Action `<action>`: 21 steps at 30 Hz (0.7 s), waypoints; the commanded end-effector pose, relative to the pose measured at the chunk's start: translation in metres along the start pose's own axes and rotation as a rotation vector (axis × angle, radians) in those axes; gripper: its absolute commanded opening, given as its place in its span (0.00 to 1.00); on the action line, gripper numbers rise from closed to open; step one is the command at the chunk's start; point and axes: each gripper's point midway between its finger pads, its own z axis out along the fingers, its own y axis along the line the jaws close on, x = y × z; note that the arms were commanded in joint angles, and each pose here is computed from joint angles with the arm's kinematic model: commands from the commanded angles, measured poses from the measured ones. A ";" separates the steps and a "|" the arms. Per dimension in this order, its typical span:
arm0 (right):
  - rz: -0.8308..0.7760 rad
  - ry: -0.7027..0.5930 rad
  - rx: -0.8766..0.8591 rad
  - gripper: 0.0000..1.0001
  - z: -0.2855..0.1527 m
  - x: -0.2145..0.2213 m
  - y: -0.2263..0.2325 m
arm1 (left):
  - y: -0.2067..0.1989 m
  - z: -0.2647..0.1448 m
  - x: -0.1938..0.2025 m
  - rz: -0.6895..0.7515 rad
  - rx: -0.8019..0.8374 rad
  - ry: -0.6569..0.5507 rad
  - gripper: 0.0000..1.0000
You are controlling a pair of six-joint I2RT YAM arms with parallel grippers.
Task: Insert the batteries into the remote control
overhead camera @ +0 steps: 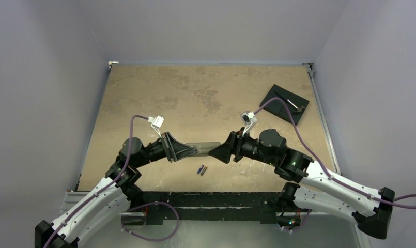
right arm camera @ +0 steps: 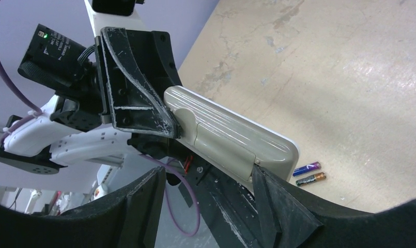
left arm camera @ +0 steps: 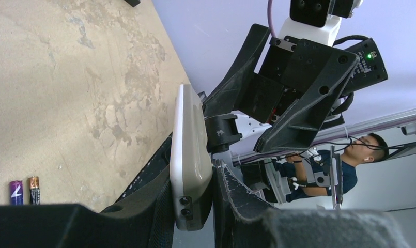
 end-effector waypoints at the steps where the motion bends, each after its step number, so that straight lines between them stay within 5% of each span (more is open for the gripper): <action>1: -0.013 -0.016 -0.011 0.70 0.005 -0.005 0.006 | -0.046 -0.004 -0.005 0.046 0.186 0.004 0.00; 21: 0.009 0.003 -0.034 0.70 0.014 0.000 0.007 | -0.048 -0.003 -0.004 0.044 0.197 0.014 0.00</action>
